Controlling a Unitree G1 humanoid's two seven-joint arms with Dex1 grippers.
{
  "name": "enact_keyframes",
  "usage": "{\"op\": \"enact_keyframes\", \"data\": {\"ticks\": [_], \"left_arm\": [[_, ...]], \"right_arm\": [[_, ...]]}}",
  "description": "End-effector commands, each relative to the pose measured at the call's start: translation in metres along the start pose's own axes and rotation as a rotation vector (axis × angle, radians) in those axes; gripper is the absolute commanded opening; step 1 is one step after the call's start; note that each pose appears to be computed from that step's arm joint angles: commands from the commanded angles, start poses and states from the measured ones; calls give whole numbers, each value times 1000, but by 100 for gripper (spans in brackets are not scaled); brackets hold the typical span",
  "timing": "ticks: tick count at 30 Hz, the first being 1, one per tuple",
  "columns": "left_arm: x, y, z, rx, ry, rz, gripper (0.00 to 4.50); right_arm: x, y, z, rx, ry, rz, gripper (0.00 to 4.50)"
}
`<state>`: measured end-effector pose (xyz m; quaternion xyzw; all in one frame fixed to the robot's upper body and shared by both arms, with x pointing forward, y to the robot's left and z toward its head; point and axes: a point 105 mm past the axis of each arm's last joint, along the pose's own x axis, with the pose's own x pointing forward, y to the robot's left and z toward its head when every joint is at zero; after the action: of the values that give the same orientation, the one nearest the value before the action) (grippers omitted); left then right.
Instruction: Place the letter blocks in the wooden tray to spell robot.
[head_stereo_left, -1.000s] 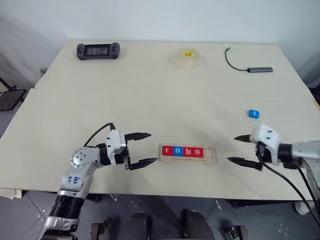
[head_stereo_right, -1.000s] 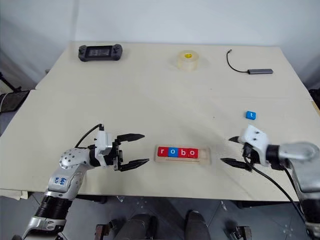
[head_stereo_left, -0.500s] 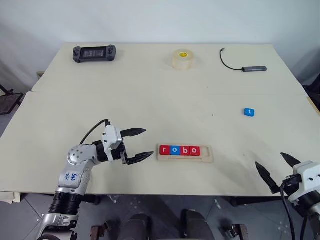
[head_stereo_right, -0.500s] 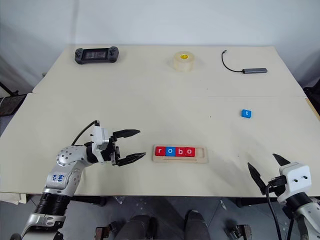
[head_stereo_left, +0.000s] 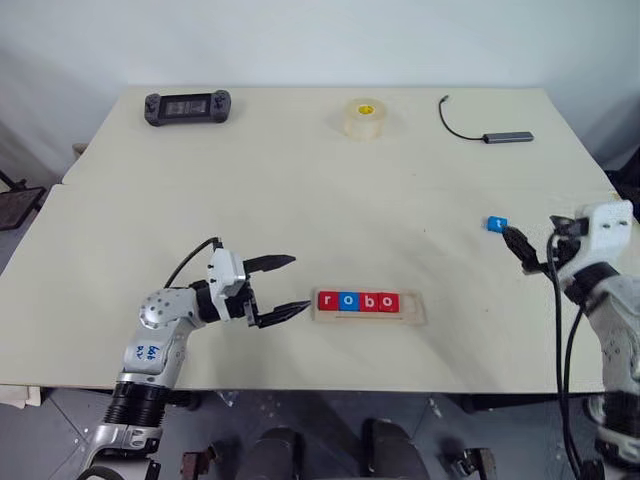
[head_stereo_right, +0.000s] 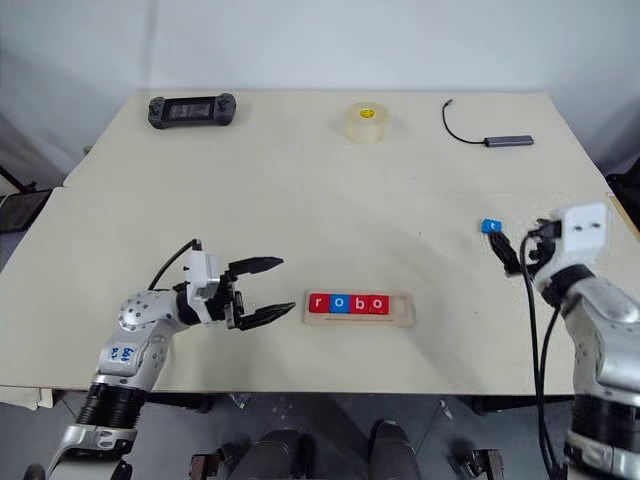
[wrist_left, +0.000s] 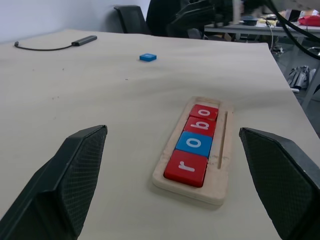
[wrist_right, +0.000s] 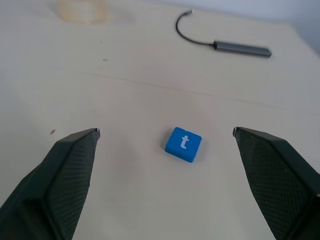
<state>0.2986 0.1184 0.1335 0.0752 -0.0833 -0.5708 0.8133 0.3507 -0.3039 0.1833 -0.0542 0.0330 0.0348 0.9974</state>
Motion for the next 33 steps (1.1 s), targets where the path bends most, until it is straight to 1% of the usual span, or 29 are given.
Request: {"op": "enact_keyframes", "data": {"ticks": [1,2,4,7,12,18,23,26,27,33], "left_arm": [[1,-2,9,40,-31,6,450],[2,-3,9,39,-32,8,450],[3,-4,8,37,-34,8,450],[4,-4,9,37,-34,15,450],[1,-3,9,45,-30,34,450],[1,-4,7,49,-26,39,450],[5,-2,9,58,-30,29,450],[5,-1,10,64,-29,30,450],[5,-1,10,65,-28,31,450],[4,-3,8,62,-25,34,450]], "right_arm": [[20,-19,0,76,115,-120,448],[28,-22,0,98,141,-149,448],[38,-29,-9,114,238,-191,448],[43,-36,-18,136,323,-226,448],[52,-26,-15,144,347,-182,448],[64,-20,-18,135,354,-186,448],[78,-16,-35,188,374,-236,448],[81,-13,-40,215,388,-247,393],[81,-12,-41,209,392,-244,365],[79,-10,-45,197,418,-235,157]]}}
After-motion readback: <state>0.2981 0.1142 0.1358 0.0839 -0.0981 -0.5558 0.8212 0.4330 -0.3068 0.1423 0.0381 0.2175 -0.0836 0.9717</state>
